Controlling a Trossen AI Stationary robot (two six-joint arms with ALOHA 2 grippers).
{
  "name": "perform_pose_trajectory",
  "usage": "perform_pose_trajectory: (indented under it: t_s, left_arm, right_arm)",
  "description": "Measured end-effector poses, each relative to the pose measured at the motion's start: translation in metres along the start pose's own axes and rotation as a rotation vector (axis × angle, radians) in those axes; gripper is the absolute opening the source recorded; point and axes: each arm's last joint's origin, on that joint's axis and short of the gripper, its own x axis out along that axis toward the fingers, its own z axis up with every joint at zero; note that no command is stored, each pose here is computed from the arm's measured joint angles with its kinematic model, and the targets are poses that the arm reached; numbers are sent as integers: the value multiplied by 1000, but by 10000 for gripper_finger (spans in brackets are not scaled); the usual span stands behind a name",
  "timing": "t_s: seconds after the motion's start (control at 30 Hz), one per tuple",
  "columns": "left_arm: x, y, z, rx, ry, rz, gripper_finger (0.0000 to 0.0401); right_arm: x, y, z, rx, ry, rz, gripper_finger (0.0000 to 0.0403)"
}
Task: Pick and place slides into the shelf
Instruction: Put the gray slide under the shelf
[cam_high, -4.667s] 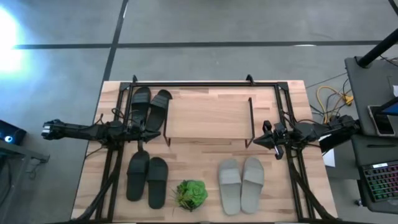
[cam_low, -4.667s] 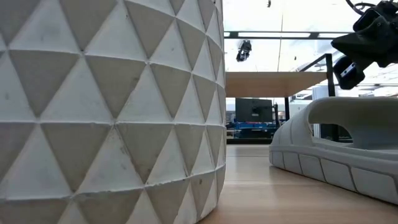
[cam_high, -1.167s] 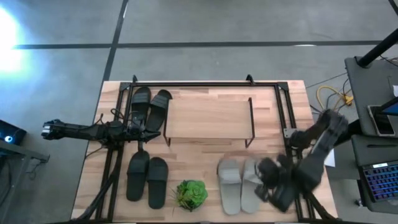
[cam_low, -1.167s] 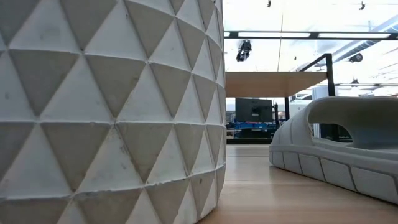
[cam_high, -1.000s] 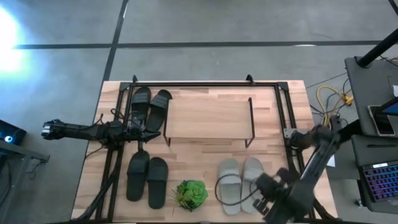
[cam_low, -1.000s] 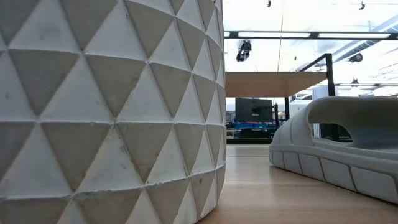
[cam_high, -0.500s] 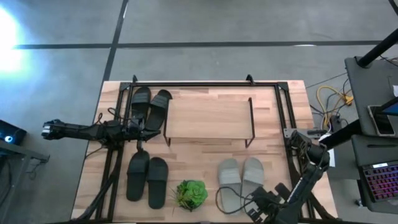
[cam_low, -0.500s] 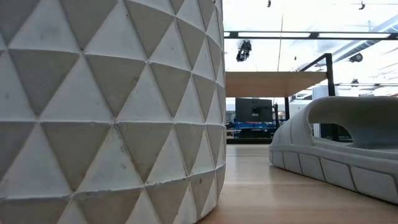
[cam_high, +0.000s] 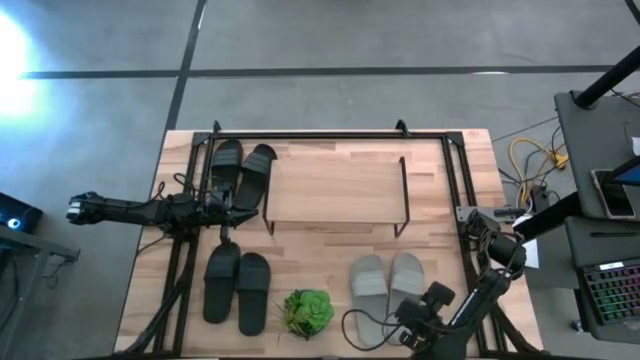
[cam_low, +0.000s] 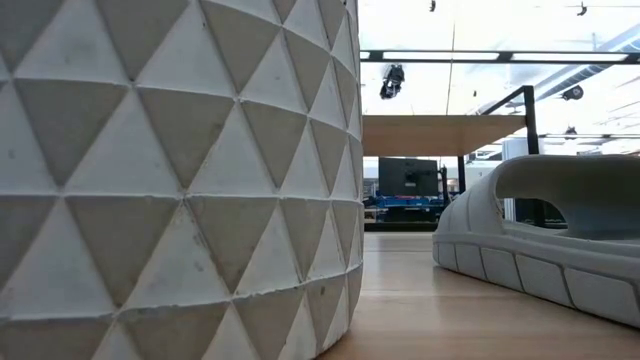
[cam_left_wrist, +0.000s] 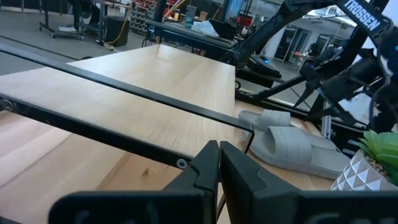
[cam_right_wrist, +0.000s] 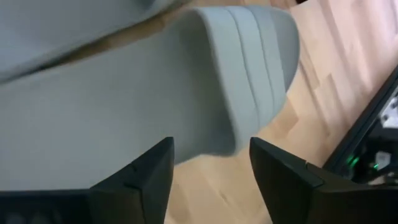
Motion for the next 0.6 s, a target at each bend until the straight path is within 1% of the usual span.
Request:
perform_pose_trajectory:
  t_s: [0.1,0.23,0.33,0.43,0.6]
  left_arm:
    - [0,0,0,0,0,0,0]
    - [0,0,0,0,0,0,0]
    - [0,0,0,0,0,0,0]
    - [0,0,0,0,1,0,0]
    - [0,0,0,0,0,0,0]
  right_arm:
    - [6,0,4,-27,-20,-22,191]
    - [13,-1,12,-18,-79,-48,172]
    - [22,-1,16,-26,-70,-60,162]
    - [29,1,18,-63,-60,-54,155]
    - [41,-3,19,-112,-58,-99,146]
